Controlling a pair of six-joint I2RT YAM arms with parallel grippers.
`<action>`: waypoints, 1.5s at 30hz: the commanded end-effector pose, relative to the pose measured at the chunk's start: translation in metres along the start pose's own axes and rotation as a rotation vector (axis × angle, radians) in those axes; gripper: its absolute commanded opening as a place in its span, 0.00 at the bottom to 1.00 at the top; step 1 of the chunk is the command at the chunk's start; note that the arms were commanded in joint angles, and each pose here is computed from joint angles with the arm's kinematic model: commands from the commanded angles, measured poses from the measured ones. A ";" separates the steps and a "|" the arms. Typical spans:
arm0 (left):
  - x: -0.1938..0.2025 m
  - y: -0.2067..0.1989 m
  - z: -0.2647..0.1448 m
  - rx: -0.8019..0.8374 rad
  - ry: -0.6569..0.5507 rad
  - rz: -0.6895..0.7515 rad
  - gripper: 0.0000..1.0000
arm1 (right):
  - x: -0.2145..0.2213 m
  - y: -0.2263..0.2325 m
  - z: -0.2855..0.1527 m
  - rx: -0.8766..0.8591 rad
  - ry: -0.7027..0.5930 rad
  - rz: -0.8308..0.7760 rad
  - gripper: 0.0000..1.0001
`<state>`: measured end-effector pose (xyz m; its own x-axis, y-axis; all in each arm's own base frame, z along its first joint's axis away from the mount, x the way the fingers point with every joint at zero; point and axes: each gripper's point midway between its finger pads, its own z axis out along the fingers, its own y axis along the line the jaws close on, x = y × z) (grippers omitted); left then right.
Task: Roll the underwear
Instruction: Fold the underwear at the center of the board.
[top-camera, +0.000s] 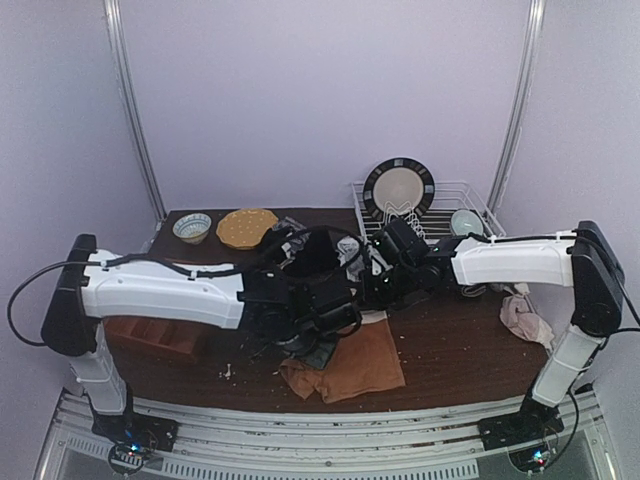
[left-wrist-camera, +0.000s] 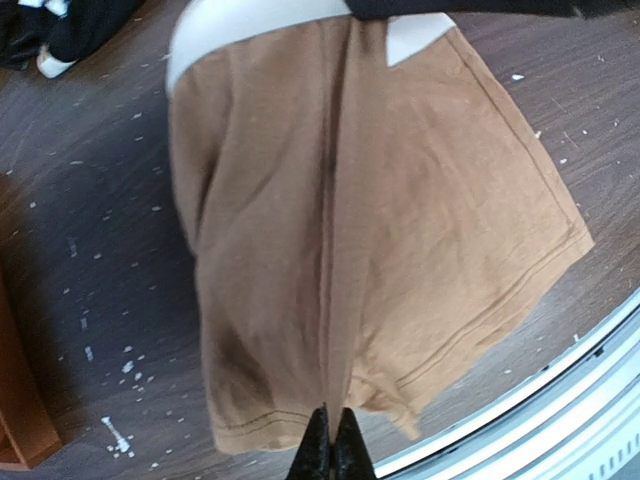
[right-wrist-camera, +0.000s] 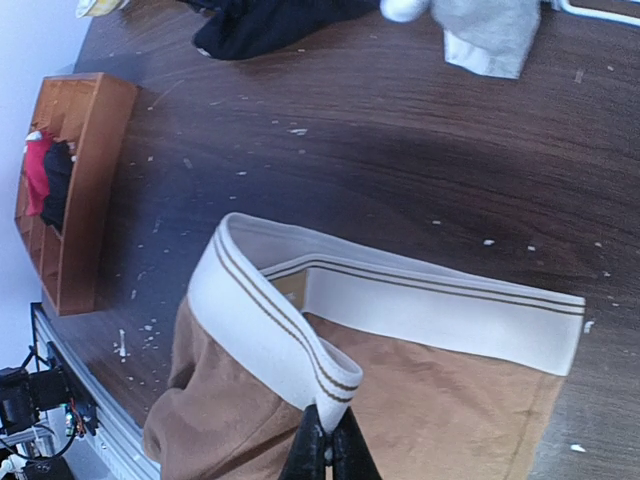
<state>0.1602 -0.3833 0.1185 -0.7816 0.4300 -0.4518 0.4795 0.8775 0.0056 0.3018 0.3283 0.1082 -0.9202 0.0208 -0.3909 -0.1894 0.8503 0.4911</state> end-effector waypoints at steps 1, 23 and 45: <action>-0.007 -0.037 0.007 0.086 0.019 0.039 0.00 | 0.002 -0.020 -0.010 0.041 0.010 -0.025 0.00; -0.048 -0.134 0.054 0.271 -0.016 0.092 0.00 | 0.005 -0.095 -0.014 0.245 0.043 0.005 0.00; -0.038 -0.047 0.044 0.336 -0.081 -0.051 0.12 | 0.044 -0.054 -0.019 0.074 0.056 -0.019 0.20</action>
<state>0.1618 -0.4434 0.1152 -0.7534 0.4238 -0.5028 0.5915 0.7707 -0.2368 0.2893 0.2527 0.1033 -0.9131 0.0230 -0.4072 -0.1556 0.9032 0.3999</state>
